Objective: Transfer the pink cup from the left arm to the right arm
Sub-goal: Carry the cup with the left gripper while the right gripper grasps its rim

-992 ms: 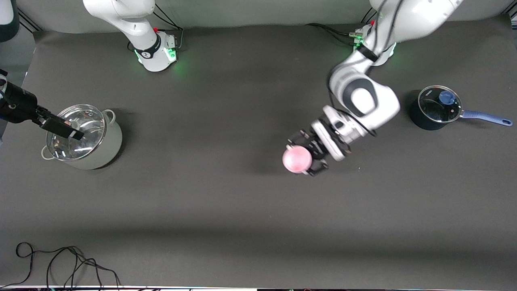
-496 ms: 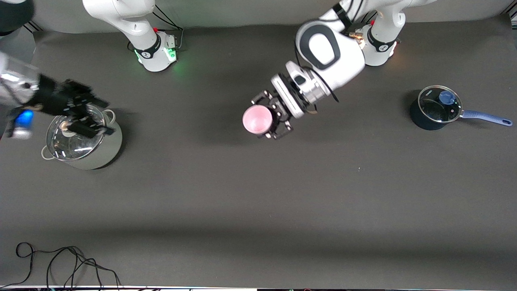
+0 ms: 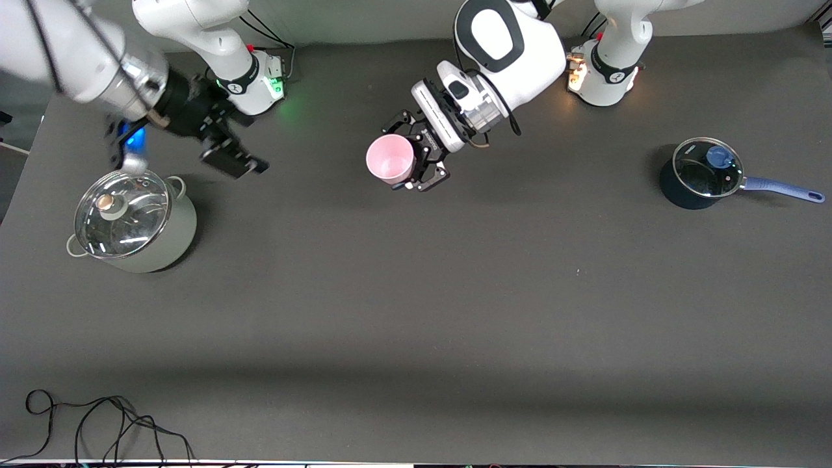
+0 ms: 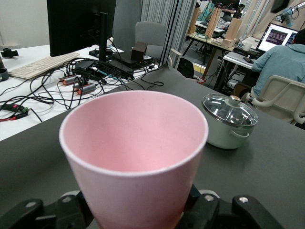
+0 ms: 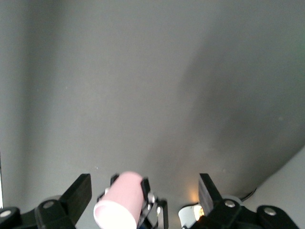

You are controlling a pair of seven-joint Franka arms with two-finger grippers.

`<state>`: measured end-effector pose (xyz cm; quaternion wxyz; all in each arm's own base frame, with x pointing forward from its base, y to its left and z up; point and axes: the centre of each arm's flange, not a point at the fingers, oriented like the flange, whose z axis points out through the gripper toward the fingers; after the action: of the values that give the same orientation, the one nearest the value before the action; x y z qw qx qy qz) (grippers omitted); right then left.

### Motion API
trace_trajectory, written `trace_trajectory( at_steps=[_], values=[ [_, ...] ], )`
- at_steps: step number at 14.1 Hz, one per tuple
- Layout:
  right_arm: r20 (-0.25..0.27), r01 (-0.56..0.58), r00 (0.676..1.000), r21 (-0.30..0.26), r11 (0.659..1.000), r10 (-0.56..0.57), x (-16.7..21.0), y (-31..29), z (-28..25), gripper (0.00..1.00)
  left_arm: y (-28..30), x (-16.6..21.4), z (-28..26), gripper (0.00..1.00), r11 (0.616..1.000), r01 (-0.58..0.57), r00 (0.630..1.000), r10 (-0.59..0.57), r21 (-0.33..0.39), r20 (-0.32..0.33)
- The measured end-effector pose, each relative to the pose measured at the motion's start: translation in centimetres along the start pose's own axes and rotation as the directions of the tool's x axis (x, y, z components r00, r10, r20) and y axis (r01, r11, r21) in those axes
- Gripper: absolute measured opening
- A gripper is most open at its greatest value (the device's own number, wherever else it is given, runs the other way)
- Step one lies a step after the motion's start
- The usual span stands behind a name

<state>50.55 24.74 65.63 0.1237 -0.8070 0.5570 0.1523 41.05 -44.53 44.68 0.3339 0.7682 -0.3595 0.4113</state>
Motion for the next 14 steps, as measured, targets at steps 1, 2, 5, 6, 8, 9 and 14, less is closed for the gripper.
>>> trace_trajectory(
  at_steps=[1, 2, 5, 6, 8, 9, 14],
  values=[
    [0.001, 0.004, 1.0, -0.005, 1.0, -0.004, -1.6, -0.1, 0.4, 1.0, 0.0, 0.2, -0.1, 0.65, 1.0, 0.002, 1.0, -0.002, 0.007, -0.002],
    [0.002, 0.015, 1.0, -0.016, 1.0, -0.015, -2.9, -0.3, 1.1, 1.0, 0.0, 0.4, -0.2, 0.65, 1.0, 0.005, 1.0, -0.005, 0.015, -0.002],
    [0.004, 0.06, 0.998, -0.07, 0.996, -0.06, -6.0, -1.1, 4.4, 1.0, 0.2, 0.7, -0.2, 0.65, 1.0, 0.009, 1.0, -0.009, 0.018, -0.005],
    [0.003, 0.061, 0.998, -0.085, 0.995, -0.061, -6.7, -1.3, 5.4, 1.0, 0.2, 0.7, -0.2, 0.65, 1.0, 0.01, 1.0, -0.01, 0.018, -0.005],
    [0.002, 0.062, 0.998, -0.108, 0.992, -0.062, -7.4, -2.1, 7.1, 1.0, 0.3, 0.7, -0.2, 0.65, 1.0, 0.011, 1.0, -0.011, 0.018, -0.005],
    [0.004, 0.07, 0.998, -0.118, 0.991, -0.07, -7.8, -2.5, 7.9, 1.0, 0.3, 0.7, -0.2, 0.65, 1.0, 0.011, 1.0, -0.011, 0.017, -0.005],
    [0.009, 0.106, 0.994, -0.137, 0.985, -0.106, -9.9, -2.9, 9.6, 1.0, 0.3, 0.7, -0.2, 0.65, 1.0, 0.014, 1.0, -0.014, 0.017, -0.005]
  ],
)
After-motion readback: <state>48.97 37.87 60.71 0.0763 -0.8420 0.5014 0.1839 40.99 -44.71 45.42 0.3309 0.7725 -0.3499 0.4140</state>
